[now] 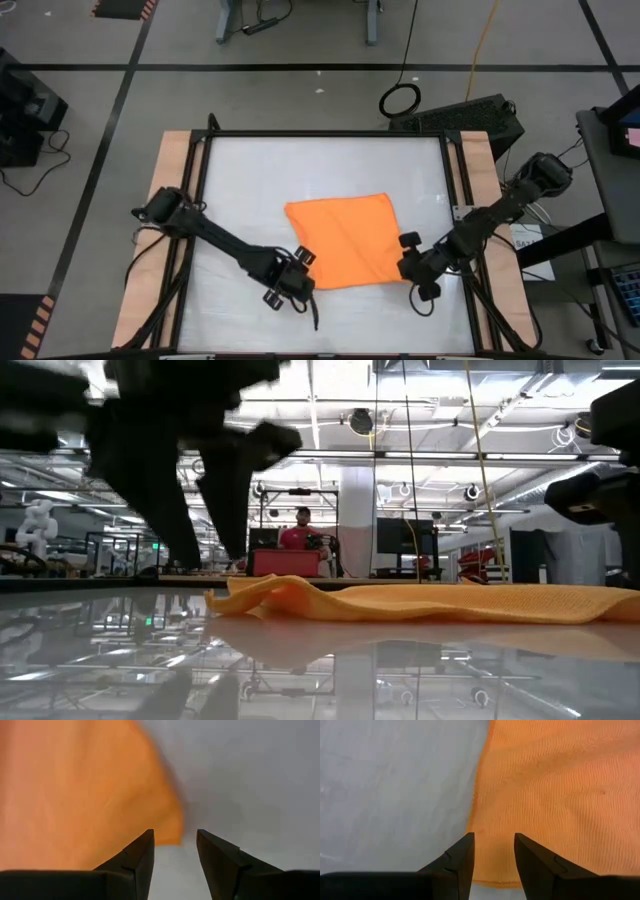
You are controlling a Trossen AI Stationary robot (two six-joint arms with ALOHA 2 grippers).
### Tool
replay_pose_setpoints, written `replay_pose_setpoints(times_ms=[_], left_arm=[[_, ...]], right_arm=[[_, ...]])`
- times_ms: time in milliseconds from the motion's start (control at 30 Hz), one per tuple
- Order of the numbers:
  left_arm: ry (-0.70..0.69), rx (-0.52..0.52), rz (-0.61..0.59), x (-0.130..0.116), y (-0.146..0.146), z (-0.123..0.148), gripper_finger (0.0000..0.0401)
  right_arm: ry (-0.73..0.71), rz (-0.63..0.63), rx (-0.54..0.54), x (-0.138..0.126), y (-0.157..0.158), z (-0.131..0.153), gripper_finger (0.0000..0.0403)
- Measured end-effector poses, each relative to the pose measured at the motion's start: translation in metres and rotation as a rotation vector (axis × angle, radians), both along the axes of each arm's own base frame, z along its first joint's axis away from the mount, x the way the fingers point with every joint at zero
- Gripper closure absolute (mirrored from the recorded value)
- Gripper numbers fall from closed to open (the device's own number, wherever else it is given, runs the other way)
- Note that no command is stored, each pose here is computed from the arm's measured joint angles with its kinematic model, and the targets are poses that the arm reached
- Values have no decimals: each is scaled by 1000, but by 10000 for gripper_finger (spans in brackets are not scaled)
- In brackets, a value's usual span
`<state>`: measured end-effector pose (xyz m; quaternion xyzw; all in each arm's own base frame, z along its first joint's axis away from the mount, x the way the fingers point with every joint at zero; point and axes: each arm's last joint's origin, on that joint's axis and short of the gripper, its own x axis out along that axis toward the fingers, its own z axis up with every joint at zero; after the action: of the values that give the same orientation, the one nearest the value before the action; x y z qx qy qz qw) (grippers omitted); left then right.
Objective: Roll towel
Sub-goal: Fold the orange microfiber cloth
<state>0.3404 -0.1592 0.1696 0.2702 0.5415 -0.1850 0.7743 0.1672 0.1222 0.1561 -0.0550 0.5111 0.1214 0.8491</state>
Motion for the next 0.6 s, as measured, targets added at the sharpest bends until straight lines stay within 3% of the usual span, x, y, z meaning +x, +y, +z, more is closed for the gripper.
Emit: replay_pose_setpoints(times_ms=[133, 333, 600], left_arm=[[58, 20, 15, 6, 4, -22, 246], [79, 6, 61, 9, 7, -30, 256], [70, 0, 79, 6, 0, -29, 379]], right_arm=[[-1, -23, -7, -5, 4, 0, 273], [25, -52, 4, -12, 9, -2, 273], [55, -39, -41, -22, 13, -4, 273]])
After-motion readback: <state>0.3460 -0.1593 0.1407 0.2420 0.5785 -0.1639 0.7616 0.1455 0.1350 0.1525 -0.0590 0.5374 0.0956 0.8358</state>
